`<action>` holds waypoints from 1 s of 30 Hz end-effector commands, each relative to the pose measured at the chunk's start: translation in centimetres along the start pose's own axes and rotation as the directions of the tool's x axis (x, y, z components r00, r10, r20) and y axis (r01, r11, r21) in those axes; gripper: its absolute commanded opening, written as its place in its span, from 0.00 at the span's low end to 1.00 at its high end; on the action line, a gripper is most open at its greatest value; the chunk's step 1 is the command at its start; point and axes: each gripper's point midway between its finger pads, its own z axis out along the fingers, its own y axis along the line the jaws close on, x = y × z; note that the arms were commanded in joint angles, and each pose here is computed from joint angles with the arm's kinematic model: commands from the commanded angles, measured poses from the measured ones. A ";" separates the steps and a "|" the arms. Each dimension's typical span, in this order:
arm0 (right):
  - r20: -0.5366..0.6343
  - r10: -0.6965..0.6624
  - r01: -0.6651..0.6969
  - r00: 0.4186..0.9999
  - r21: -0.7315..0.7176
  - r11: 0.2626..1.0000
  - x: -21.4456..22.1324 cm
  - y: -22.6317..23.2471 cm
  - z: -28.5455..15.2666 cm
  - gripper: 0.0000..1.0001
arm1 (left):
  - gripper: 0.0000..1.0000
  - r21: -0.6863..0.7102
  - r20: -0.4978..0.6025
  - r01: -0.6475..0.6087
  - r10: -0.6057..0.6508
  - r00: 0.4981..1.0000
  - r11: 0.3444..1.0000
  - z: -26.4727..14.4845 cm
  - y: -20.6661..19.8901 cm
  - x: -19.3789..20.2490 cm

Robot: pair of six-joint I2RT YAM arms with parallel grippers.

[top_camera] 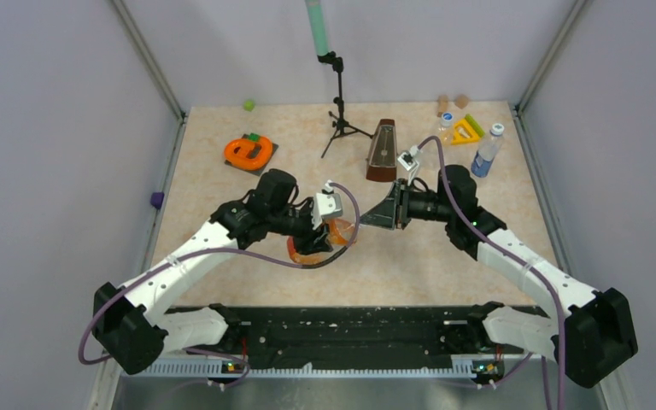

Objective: Unscrew the bottle caps
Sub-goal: Unscrew the bottle cap from the plastic bottle.

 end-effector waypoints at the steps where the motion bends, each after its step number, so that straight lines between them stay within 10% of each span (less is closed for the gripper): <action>1: -0.088 -0.022 0.015 0.996 -0.070 0.997 1.9 1.4 0.2 0.01 | 0.00 -0.062 0.239 -0.153 0.163 0.957 0.986 -1.3 1.4 -7.9; 16: -0.038 0.011 -0.010 0.999 0.015 1.000 0.3 0.7 0.5 0.58 | 0.00 -0.210 0.044 -0.184 0.198 0.979 0.960 -1.4 4.4 -3.6; 30: 0.256 0.140 -0.159 0.957 0.055 0.986 -4.2 0.6 -0.1 0.55 | 0.00 -0.296 -0.061 -0.334 0.331 0.942 0.895 -1.4 5.4 -2.0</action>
